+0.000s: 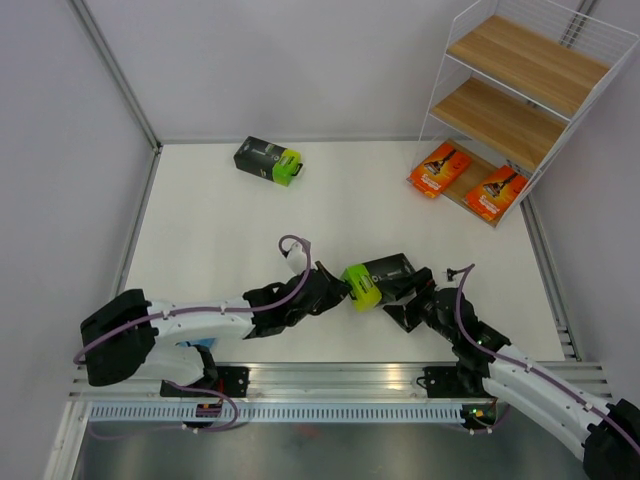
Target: Place and organize the shaving razors onto the shelf
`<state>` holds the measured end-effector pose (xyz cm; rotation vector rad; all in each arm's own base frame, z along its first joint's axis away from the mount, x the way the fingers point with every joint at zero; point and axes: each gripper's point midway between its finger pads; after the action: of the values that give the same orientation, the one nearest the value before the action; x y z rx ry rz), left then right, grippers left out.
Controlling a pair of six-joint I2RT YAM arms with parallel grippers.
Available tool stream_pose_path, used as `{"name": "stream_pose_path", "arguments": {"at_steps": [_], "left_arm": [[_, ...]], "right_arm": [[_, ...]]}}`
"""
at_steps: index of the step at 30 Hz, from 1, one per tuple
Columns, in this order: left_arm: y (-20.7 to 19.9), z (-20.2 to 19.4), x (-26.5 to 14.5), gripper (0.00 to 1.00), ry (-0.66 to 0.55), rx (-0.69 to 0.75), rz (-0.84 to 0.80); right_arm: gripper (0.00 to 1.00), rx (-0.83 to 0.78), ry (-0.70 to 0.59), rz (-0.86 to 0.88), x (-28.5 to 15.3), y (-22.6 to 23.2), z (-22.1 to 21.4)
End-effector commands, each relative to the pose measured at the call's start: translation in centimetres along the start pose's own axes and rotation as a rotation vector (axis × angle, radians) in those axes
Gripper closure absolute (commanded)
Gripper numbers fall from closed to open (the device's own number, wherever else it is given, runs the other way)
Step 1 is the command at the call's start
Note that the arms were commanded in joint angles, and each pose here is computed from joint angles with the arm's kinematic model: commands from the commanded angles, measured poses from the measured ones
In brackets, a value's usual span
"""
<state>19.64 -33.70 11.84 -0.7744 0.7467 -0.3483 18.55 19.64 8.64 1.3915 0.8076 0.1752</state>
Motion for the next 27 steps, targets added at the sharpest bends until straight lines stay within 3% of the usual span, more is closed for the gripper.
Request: {"name": "stream_pose_path", "arguments": {"at_steps": [1,15,27], "left_arm": [[-2.9,1.4,-0.5,0.98,-0.083,-0.058,-0.087],[-3.7,-2.6,-1.3,0.98,-0.096,0.052,-0.126],[-4.9,-5.1,-1.2,0.98,-0.108,0.061,-0.138]], "right_arm": [[0.02,0.073,0.012,-0.056,0.2,-2.2,-0.3],[0.02,0.161,0.002,0.038,0.1,1.1,-0.1],[0.02,0.211,0.028,0.052,-0.4,2.3,-0.5]]}}
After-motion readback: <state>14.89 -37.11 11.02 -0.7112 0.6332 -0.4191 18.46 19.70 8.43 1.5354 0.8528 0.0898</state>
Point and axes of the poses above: each gripper's point midway between its finger pads, its own x axis out along the fingers, its own y axis along the line the jaws close on, z = x × y, and after that the axes turned 4 degrees about x, right-handed
